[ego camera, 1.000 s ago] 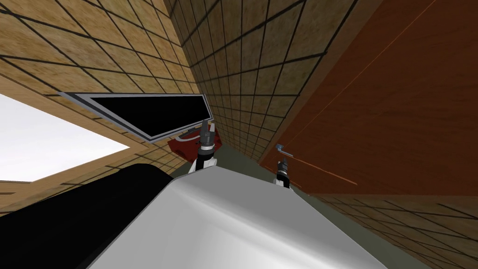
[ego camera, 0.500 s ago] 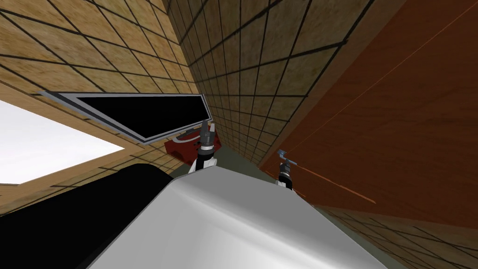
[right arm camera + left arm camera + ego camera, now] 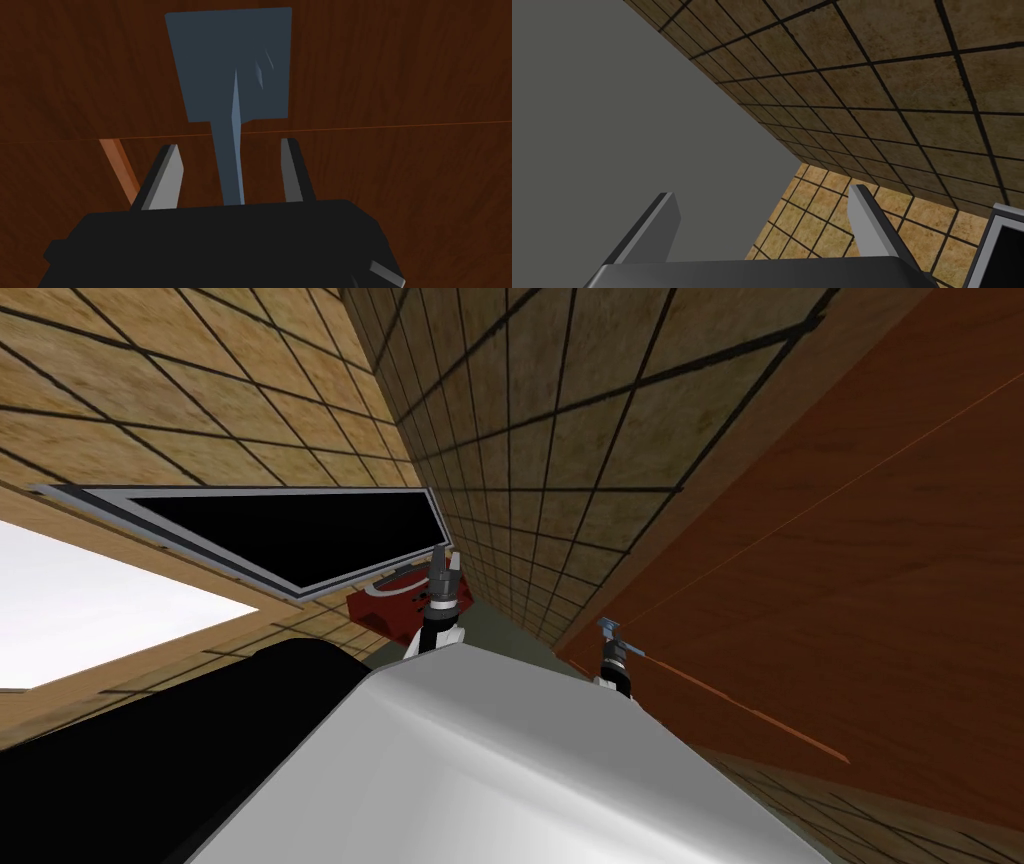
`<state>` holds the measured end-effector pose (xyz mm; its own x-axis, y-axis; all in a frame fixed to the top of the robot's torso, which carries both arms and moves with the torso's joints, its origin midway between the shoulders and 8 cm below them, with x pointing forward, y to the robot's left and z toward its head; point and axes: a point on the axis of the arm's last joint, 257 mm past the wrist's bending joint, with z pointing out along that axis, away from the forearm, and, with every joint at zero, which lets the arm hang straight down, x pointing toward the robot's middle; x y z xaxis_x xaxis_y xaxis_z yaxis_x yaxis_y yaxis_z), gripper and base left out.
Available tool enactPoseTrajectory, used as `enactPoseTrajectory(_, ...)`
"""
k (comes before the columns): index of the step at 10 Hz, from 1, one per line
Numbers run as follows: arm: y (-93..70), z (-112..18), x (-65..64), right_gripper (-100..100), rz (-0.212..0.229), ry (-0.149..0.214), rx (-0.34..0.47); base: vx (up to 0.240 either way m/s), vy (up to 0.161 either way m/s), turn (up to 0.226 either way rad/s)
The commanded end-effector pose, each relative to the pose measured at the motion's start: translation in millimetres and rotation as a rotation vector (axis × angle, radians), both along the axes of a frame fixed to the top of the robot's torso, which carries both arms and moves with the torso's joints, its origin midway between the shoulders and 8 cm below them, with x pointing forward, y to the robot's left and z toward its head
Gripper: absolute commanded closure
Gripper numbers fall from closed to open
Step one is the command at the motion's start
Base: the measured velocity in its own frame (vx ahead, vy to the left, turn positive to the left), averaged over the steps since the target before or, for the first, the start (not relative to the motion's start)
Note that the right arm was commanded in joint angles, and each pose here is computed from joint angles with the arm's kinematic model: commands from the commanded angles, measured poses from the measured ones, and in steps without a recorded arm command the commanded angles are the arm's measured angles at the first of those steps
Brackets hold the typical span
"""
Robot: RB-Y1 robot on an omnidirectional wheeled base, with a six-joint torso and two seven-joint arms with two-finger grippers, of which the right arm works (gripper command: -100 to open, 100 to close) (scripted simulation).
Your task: Pull the door open
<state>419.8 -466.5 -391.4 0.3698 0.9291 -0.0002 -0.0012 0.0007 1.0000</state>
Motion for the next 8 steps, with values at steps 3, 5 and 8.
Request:
enactPoseTrajectory(3, 0.2, -0.4, -0.3, 100, 0.000, 0.001, 0.000, -0.025, 0.008, 0.000)
enactPoseTrajectory(5, 0.2, -0.4, -0.3, 100, 0.000, 0.001, 0.000, -0.004, 0.001, 0.000)
enactPoseTrajectory(8, 5.2, -1.2, -2.4, 100, 0.038, 0.002, -0.001, -0.179, -0.032, 0.113)
